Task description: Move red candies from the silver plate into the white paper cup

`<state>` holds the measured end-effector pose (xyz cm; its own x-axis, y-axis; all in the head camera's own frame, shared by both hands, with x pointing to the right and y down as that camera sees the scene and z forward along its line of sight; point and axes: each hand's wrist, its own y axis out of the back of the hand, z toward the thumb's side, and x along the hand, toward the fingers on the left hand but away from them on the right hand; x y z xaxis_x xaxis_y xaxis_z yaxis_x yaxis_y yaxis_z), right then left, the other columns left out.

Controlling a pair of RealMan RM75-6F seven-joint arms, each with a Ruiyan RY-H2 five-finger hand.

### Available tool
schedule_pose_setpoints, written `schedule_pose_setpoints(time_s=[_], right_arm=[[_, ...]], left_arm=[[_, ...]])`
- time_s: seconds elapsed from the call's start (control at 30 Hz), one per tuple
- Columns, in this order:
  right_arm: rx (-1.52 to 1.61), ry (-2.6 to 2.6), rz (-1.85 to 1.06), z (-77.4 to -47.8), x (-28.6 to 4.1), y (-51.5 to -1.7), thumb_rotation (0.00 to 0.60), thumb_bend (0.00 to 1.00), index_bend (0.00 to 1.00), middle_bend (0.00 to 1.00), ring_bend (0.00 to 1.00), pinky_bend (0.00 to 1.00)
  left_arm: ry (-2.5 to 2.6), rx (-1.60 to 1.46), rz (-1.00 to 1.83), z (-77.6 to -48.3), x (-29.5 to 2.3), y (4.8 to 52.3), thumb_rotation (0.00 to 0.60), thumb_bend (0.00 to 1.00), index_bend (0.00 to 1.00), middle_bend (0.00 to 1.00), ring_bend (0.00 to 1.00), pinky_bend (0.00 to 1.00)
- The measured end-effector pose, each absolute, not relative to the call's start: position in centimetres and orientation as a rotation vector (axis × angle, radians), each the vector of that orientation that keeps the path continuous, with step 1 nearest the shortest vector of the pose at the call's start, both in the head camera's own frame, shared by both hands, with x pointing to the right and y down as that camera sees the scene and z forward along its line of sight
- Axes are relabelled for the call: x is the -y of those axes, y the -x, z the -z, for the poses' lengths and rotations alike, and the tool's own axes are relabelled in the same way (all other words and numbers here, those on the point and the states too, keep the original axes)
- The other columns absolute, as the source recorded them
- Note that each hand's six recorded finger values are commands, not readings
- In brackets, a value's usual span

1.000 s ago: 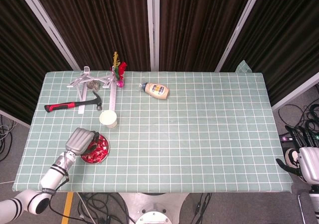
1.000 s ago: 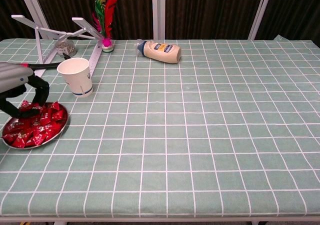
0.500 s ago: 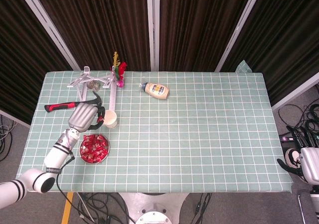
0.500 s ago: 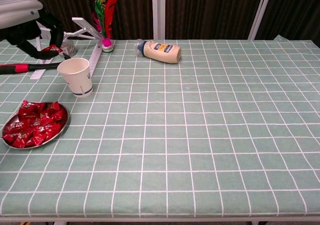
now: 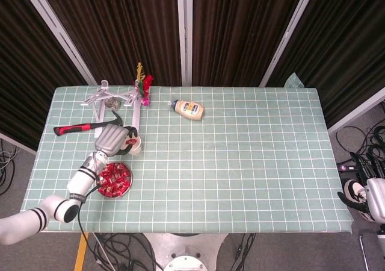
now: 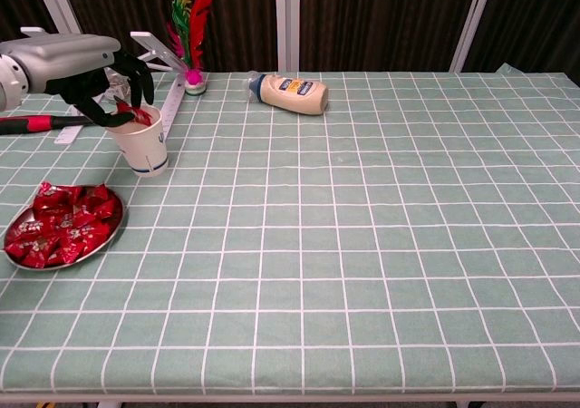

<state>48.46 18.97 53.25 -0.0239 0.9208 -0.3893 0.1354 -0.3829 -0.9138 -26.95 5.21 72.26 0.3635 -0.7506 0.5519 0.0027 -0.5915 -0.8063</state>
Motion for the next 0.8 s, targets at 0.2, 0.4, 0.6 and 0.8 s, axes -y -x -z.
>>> schedule_pose_setpoints(time_s=[0.2, 0.4, 0.6, 0.8], right_arm=[[1.125, 1.581, -1.460, -53.2, -18.7, -48.1, 0.600, 0.11, 0.08, 0.14, 0.00, 0.10], [1.114, 1.589, -1.443, -53.2, -18.5, -47.7, 0.600, 0.11, 0.08, 0.14, 0.00, 0.11], [1.107, 1.596, -1.433, -53.2, -18.4, -47.3, 0.600, 0.11, 0.08, 0.14, 0.00, 0.11], [1.106, 1.589, -1.434, -52.9, -18.5, -47.3, 0.600, 0.11, 0.08, 0.14, 0.00, 0.11]], left_arm=[[1.858, -0.720, 1.270, -70.7, -5.4, 28.1, 0.600, 0.26, 0.32, 0.40, 0.91, 1.00], [1.824, -0.842, 1.289, -68.1, -7.8, 31.8, 0.600, 0.23, 0.33, 0.40, 0.91, 1.00], [1.857, -0.778, 1.418, -68.6, -12.5, 34.7, 0.600, 0.21, 0.35, 0.41, 0.91, 1.00], [1.873, -0.665, 1.500, -71.1, -14.8, 34.9, 0.600, 0.21, 0.36, 0.42, 0.92, 1.00]])
